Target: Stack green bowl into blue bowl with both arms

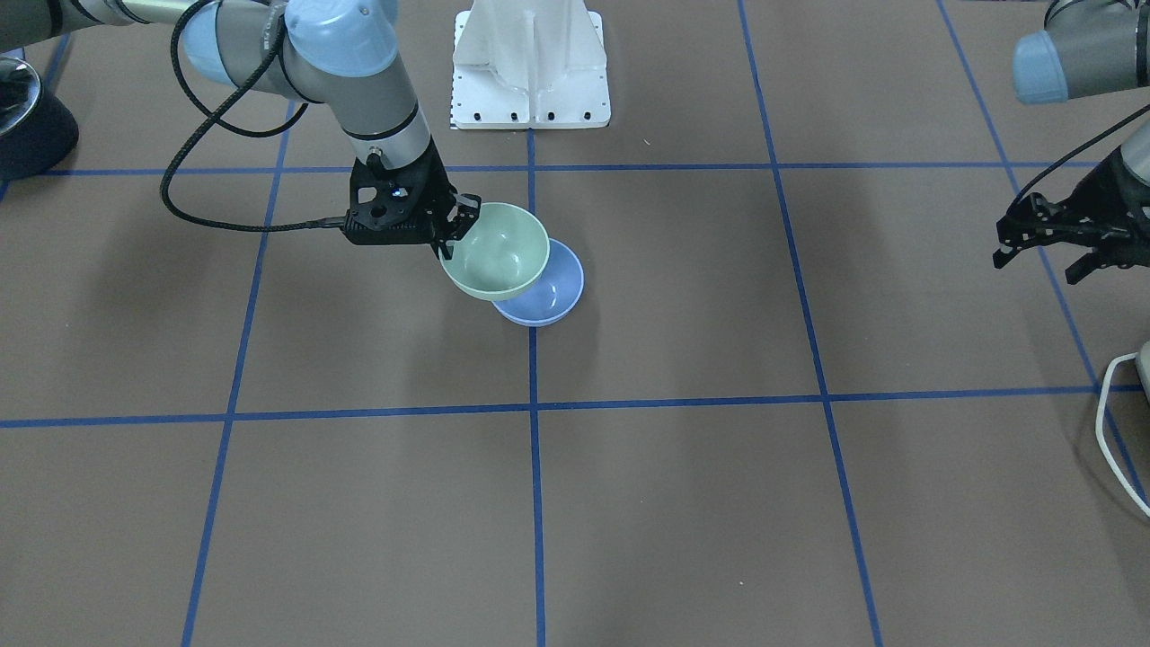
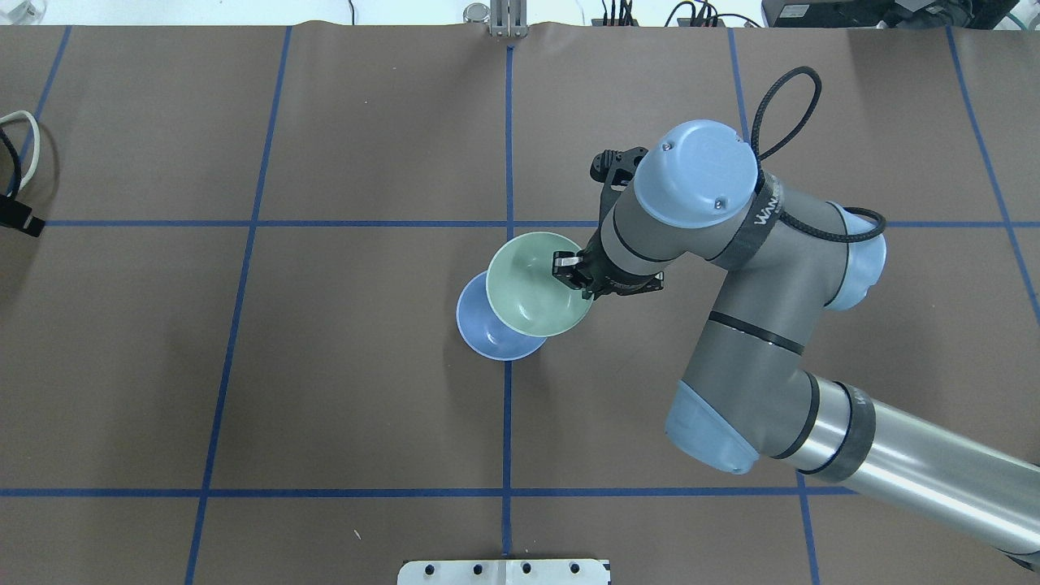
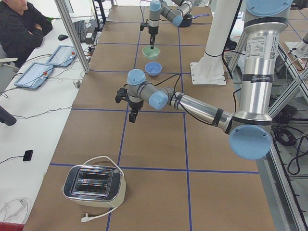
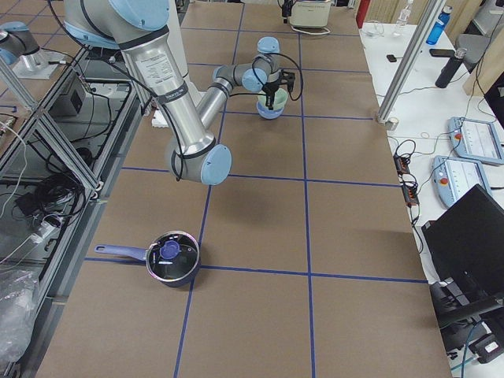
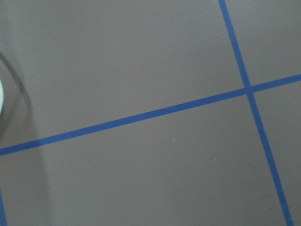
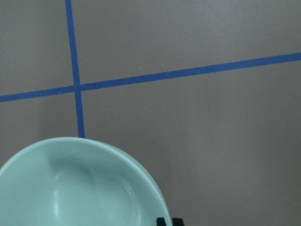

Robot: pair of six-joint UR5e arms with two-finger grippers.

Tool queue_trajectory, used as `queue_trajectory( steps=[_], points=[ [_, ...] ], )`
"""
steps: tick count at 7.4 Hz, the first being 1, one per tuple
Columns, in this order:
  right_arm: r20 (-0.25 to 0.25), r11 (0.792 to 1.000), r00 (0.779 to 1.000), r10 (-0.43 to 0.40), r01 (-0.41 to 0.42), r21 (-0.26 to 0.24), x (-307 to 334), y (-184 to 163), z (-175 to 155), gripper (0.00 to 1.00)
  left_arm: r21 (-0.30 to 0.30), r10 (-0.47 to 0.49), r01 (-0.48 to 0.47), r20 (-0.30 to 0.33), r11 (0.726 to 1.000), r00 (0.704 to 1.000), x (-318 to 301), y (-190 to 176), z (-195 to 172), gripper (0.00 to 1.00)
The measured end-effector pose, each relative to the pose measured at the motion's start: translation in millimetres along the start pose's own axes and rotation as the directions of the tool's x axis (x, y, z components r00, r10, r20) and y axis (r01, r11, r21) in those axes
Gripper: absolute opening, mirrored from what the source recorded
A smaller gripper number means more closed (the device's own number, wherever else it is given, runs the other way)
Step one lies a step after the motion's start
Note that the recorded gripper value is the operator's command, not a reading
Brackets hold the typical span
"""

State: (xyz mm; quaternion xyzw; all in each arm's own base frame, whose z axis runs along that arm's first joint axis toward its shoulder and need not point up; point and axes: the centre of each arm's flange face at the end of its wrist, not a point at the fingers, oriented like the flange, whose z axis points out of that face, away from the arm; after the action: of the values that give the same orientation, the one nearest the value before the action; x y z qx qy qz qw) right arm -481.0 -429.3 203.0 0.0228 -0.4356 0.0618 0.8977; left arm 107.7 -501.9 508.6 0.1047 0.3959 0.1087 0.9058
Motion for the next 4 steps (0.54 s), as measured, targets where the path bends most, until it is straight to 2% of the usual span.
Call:
queue_trajectory(
  steps=[4],
  points=[
    [-0.011,1.0,1.0,-0.002,0.002,-0.01,-39.3,-7.7,22.3,0.0,-0.007,0.022,-0.022,0.005,1.0,1.0,-37.4,21.0,-3.6,0.96]
  ],
)
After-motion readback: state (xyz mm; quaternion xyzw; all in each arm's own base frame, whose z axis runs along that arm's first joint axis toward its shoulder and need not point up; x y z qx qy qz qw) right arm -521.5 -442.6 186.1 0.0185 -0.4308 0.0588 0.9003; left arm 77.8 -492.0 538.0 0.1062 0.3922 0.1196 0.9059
